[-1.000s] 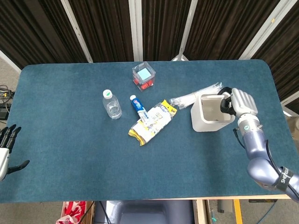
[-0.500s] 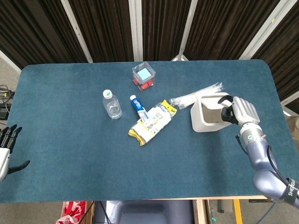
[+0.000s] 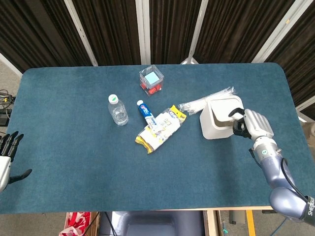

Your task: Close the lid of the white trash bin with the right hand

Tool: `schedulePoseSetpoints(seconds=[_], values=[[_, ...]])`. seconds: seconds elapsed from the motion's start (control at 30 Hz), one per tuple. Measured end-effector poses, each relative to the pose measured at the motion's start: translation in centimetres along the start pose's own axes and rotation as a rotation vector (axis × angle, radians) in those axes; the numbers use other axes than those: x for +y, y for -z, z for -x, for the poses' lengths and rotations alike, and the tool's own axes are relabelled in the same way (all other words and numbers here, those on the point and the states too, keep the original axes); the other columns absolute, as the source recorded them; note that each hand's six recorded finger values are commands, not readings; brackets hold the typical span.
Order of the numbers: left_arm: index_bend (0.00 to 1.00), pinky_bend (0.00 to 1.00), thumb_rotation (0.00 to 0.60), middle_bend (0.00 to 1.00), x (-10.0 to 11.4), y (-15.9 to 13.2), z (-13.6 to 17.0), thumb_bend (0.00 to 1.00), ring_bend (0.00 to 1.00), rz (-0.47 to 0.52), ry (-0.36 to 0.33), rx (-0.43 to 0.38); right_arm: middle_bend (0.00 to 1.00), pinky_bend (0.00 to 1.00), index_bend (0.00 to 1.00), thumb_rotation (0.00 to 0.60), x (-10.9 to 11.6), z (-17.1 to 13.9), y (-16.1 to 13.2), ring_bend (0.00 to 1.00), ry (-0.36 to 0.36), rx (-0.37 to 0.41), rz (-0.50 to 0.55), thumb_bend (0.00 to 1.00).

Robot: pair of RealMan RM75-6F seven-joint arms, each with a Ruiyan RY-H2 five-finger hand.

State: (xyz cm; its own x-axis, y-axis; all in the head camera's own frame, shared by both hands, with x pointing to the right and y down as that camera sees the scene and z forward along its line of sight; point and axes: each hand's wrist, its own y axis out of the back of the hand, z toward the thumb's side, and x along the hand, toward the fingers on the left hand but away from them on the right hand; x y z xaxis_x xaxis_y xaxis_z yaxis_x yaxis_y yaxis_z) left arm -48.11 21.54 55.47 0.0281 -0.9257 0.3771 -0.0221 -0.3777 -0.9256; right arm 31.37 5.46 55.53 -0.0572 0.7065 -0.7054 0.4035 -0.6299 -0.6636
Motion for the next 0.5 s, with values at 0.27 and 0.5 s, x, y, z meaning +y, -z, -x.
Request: schedulePoseSetpoints(seconds=[0.27, 0.5], values=[[0.00, 0.00, 0.600, 0.00, 0.0, -0.2, 0.1, 0.00, 0.00, 0.001, -0.001, -0.010, 0.83, 0.82, 0.38, 0.600, -1.3, -0.4, 0.4, 0.94, -0.018, 0.006, -0.004, 0.72], [0.00, 0.00, 0.600, 0.00, 0.1, -0.4, 0.1, 0.00, 0.00, 0.005, 0.000, -0.016, 0.83, 0.82, 0.38, 0.600, -1.9, 0.0, 0.4, 0.93, 0.000, 0.016, 0.008, 0.72]])
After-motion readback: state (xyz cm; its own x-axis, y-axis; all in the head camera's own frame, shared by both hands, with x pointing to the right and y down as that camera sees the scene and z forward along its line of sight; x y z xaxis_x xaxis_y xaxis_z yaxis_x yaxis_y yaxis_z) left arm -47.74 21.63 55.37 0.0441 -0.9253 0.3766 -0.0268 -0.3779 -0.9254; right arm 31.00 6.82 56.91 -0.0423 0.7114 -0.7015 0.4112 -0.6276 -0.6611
